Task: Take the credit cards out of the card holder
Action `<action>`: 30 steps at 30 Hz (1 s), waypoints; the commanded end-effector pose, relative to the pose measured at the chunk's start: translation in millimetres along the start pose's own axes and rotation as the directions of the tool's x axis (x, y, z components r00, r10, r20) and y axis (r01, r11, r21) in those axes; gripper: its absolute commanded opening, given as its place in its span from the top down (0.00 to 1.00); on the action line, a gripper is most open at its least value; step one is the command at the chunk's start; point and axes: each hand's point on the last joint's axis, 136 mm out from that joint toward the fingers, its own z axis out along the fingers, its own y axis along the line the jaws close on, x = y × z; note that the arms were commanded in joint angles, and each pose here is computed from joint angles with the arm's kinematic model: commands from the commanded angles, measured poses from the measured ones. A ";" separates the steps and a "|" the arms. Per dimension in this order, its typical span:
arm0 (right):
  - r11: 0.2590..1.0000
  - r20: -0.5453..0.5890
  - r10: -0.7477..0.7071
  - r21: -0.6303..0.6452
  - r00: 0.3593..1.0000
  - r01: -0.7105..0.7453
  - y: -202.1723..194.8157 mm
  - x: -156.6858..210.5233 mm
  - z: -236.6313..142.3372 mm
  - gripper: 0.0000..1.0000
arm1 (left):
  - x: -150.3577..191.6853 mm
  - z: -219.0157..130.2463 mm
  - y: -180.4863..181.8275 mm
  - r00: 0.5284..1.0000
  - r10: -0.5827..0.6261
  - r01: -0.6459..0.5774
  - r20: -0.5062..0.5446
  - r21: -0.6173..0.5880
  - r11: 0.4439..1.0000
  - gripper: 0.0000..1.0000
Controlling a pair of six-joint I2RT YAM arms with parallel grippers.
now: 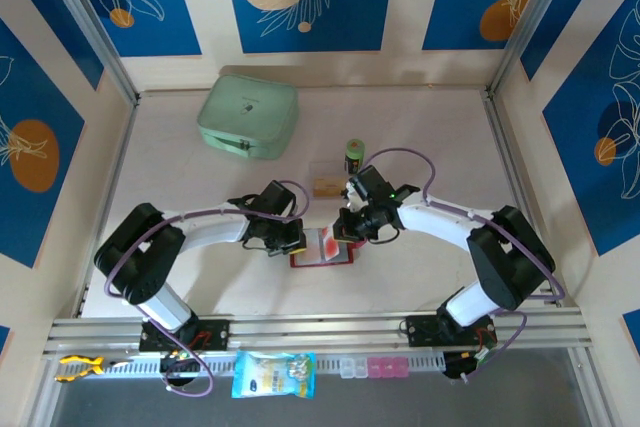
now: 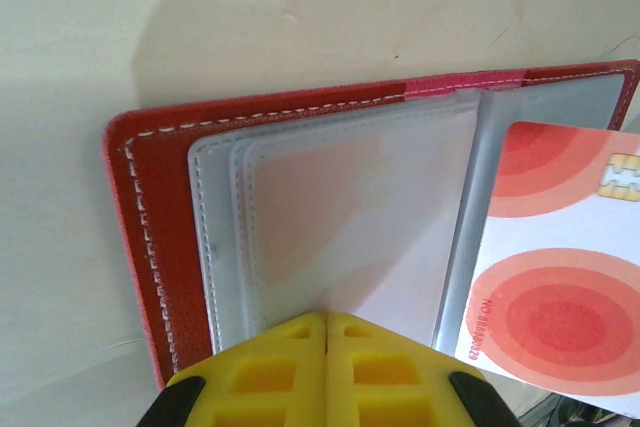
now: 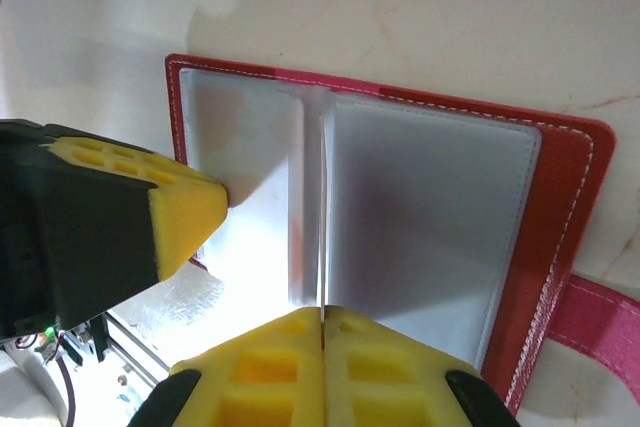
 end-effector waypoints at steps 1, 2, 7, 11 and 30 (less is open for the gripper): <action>0.998 0.024 -0.063 -0.006 0.998 0.063 11.1 -6.9 -16.7 0.95 | 6.5 -0.5 13.7 1.000 -0.024 0.024 -0.003 -0.050 0.998 0.97; 0.997 0.026 -0.078 -0.003 0.997 0.079 11.8 -7.7 -18.9 0.95 | 6.3 -1.2 12.5 1.000 -0.022 0.022 -0.002 -0.047 0.999 0.97; 0.978 0.035 -0.207 0.015 0.978 0.207 16.9 -14.1 -31.7 1.00 | 4.5 -4.9 9.1 1.000 -0.019 0.020 0.009 -0.036 0.999 0.94; 0.929 0.043 -0.367 0.070 0.929 0.364 17.8 -22.5 -41.2 1.00 | 3.0 -9.0 3.4 1.000 -0.010 0.011 0.017 -0.020 1.000 0.93; 0.414 -0.063 -0.902 0.157 0.428 0.896 17.0 -103.7 -84.2 1.00 | -7.9 -43.5 7.5 0.994 -0.009 0.009 0.109 0.006 1.000 0.90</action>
